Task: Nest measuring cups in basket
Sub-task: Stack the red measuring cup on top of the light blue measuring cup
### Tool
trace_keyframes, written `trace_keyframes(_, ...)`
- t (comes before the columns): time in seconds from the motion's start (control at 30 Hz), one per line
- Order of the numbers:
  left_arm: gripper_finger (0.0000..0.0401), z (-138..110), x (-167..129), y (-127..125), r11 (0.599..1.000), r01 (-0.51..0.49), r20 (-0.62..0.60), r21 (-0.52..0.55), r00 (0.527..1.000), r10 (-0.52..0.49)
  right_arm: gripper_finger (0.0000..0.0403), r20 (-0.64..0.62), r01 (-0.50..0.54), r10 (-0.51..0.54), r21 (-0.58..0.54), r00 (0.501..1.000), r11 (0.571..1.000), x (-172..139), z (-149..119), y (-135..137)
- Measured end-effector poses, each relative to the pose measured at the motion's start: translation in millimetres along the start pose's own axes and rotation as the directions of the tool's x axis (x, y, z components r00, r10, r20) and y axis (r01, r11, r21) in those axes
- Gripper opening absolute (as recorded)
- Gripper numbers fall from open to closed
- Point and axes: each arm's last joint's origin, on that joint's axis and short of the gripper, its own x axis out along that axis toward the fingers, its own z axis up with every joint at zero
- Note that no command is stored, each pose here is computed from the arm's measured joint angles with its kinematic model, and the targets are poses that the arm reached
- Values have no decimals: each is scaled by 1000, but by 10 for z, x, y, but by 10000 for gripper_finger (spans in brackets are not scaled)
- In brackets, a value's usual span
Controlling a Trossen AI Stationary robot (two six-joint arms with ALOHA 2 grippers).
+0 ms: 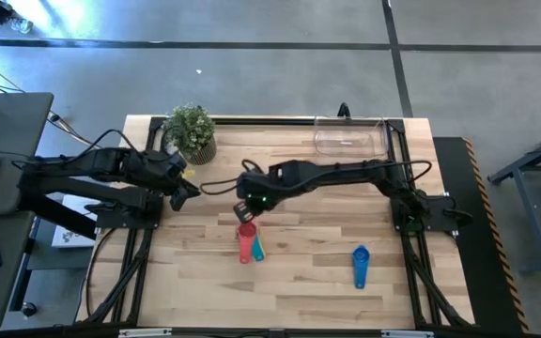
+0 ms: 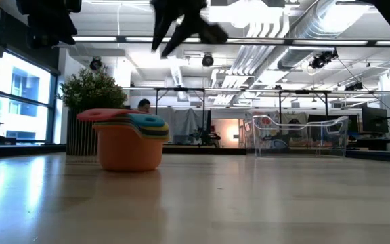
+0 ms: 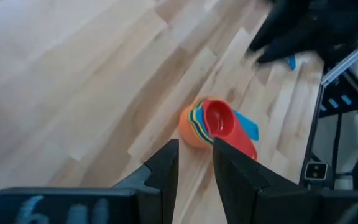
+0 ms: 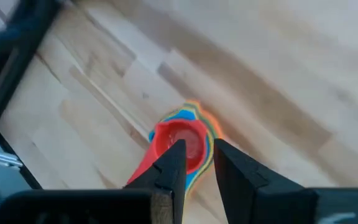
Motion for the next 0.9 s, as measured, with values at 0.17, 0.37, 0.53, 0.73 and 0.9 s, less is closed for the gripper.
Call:
trace_keyframes(0.17,90,-41,177,-128,1000,-10,-84,-4,996,10,74,118,49,-39,-77,992,996,-542,92,18)
trace_keyframes(0.37,90,-138,459,-325,998,-58,-162,7,985,58,74,173,77,-61,-91,983,993,-996,94,-204)
trace_keyframes(0.53,90,-230,718,-497,996,-90,-188,-17,978,85,74,221,120,-90,-124,971,985,-1228,138,-333)
trace_keyframes(0.73,90,-350,1040,-650,985,-137,-218,-106,969,111,74,233,133,-89,-179,968,975,-1319,202,-416)
trace_keyframes(0.9,90,-465,1202,-739,966,-168,-247,-197,962,117,74,209,141,-91,-239,974,961,-1339,228,-467)
